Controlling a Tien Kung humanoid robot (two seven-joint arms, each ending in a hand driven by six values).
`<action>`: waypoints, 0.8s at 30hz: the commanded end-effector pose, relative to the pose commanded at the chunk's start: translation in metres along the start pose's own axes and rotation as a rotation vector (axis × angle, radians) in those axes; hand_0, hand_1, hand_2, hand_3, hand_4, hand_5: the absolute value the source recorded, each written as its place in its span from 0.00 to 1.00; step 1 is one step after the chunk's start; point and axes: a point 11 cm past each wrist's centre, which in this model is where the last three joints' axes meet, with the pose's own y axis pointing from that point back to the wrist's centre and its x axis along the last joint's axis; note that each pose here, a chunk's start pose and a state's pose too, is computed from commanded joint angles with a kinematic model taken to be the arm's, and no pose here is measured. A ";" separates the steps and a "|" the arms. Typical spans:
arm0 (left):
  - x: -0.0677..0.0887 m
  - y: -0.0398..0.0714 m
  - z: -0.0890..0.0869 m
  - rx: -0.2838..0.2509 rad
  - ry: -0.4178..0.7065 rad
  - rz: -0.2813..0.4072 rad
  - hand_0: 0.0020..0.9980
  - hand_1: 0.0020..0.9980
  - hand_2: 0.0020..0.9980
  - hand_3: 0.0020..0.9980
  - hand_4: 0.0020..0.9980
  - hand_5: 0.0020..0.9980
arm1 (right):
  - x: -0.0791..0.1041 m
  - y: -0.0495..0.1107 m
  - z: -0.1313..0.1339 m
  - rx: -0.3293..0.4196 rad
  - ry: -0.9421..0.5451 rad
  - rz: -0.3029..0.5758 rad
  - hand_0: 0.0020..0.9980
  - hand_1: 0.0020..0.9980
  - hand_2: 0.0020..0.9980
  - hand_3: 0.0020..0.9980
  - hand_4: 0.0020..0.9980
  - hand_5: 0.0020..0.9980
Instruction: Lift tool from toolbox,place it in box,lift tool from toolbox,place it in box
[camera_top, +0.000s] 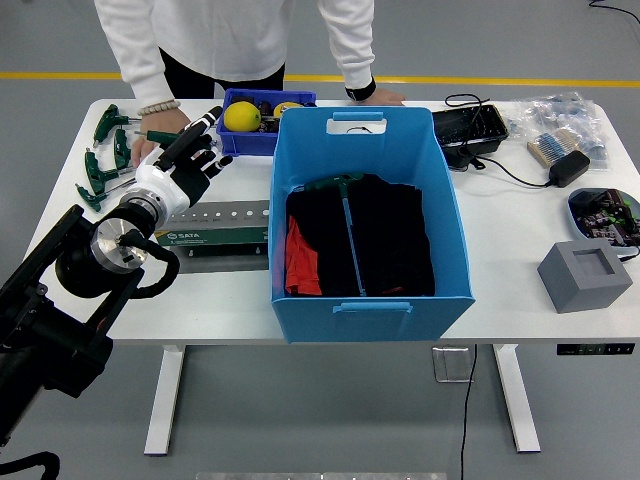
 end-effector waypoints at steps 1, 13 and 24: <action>-0.006 0.001 0.001 -0.002 -0.028 -0.024 0.17 0.06 0.14 0.20 0.66 0.25 | 0.000 0.000 0.000 0.000 0.001 0.000 0.68 0.66 0.73 0.58 0.78 0.69; -0.057 -0.003 -0.012 0.028 -0.334 -0.192 0.16 0.06 0.13 0.21 0.65 0.27 | 0.001 0.000 -0.002 0.003 0.003 0.000 0.68 0.66 0.73 0.58 0.78 0.69; -0.093 -0.027 -0.065 0.087 -0.786 -0.247 0.17 0.06 0.13 0.21 0.66 0.27 | 0.001 0.000 -0.009 0.015 0.003 0.001 0.68 0.66 0.73 0.58 0.78 0.69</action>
